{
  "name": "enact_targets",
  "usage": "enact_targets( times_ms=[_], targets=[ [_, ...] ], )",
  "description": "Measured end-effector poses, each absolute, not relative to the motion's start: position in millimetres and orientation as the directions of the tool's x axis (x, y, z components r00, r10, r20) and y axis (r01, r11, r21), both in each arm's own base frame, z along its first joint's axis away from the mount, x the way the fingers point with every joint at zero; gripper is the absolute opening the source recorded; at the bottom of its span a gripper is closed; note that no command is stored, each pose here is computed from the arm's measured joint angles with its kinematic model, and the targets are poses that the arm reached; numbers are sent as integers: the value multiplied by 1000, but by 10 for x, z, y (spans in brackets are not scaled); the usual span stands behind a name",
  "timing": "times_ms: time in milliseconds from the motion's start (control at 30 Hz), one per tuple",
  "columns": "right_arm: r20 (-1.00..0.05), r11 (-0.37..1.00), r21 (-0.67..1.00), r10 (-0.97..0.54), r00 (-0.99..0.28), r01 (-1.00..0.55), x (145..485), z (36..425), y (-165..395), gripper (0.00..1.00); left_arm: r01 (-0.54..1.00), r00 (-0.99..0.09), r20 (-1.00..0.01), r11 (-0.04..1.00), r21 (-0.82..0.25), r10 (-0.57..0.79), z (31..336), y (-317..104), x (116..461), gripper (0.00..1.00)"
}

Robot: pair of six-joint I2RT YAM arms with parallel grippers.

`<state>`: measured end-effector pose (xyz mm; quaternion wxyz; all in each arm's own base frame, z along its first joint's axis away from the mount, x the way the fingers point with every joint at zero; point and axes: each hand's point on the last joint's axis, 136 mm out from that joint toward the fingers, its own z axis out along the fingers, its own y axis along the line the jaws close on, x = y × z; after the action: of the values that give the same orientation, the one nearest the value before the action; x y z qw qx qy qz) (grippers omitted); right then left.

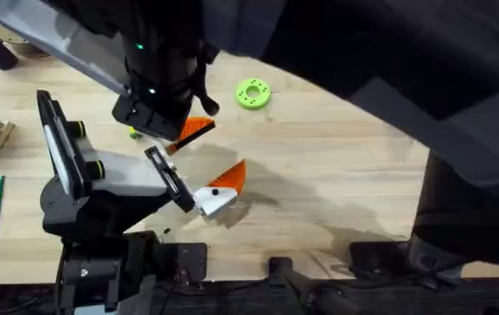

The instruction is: Pick up the gripper from the table and insert it into the empty holder that is missing its gripper. Then pick up a screw, insert it into the mounting hole, and use the screwdriver to tighten it. Finally, clean up the table by picking up the vegetable and placing it into the bucket.

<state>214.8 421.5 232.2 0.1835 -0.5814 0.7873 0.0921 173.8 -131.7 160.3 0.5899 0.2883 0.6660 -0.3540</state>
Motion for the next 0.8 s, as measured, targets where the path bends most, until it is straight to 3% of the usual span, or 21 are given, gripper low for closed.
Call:
enact_targets(
  times_ms=[800],
  targets=[
    [-380,306,-66,-888,-260,-950,2130,2301,4183,6,802,-137,-990,583,-131,-33,1603,-1317,1738,985]
  ],
)
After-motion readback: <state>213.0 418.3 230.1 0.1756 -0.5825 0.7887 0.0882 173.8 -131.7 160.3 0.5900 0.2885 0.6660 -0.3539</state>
